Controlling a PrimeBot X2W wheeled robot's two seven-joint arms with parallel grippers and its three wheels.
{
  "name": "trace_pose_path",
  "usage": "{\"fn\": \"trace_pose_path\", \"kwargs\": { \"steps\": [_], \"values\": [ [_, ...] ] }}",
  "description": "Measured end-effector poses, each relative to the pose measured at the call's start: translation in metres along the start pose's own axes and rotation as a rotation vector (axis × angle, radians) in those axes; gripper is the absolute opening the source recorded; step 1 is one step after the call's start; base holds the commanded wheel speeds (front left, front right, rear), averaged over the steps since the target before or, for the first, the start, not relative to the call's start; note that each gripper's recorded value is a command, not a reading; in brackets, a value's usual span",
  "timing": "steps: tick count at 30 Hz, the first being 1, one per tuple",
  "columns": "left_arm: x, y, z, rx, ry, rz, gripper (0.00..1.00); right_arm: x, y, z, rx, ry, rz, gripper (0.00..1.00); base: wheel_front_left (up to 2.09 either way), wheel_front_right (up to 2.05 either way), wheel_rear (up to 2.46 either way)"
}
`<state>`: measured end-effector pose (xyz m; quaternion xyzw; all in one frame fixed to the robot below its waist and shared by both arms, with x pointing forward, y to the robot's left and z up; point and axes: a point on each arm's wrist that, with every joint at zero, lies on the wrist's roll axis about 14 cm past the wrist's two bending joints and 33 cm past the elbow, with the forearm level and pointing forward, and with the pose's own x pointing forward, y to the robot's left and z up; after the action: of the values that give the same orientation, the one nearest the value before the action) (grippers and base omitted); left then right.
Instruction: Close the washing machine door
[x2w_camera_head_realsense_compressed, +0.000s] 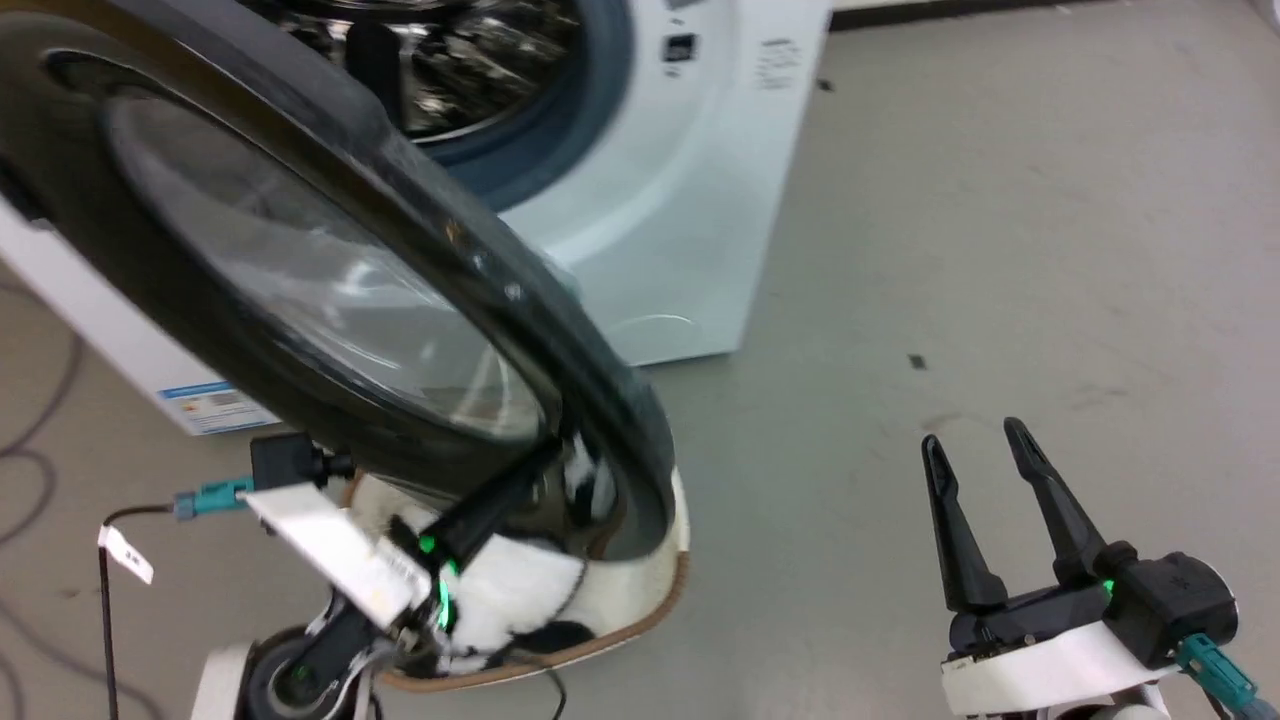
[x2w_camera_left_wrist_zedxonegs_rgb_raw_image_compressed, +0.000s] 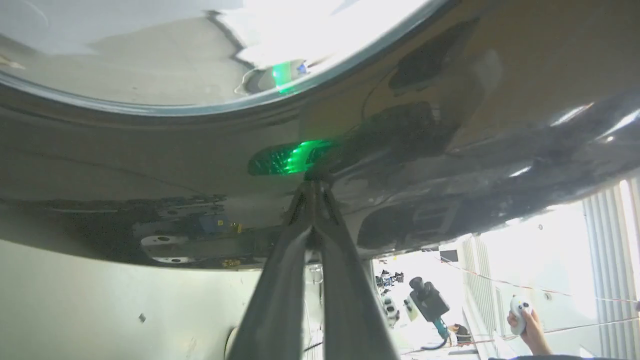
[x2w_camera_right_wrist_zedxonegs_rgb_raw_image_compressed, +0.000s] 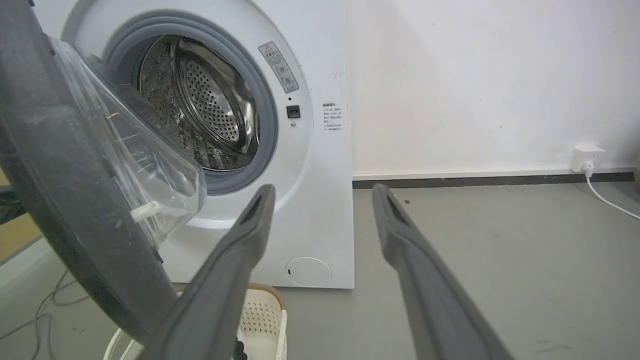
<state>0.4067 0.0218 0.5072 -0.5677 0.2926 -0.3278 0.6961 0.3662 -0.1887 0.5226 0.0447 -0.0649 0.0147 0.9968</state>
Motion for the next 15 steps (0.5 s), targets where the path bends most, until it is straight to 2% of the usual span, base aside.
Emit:
{"fn": "trace_pose_path", "kwargs": {
  "steps": [8,15],
  "values": [
    [0.069,-0.001,0.020,0.006,-0.151,-0.030,0.00,-0.019,-0.034,-0.001,-0.017,0.022,-0.116,1.00,0.00,0.00,0.00],
    [0.103,-0.008,0.032,0.030,-0.266,-0.042,0.00,-0.031,-0.048,0.003,-0.024,0.021,-0.170,1.00,0.00,0.00,0.00]
  ]
}}
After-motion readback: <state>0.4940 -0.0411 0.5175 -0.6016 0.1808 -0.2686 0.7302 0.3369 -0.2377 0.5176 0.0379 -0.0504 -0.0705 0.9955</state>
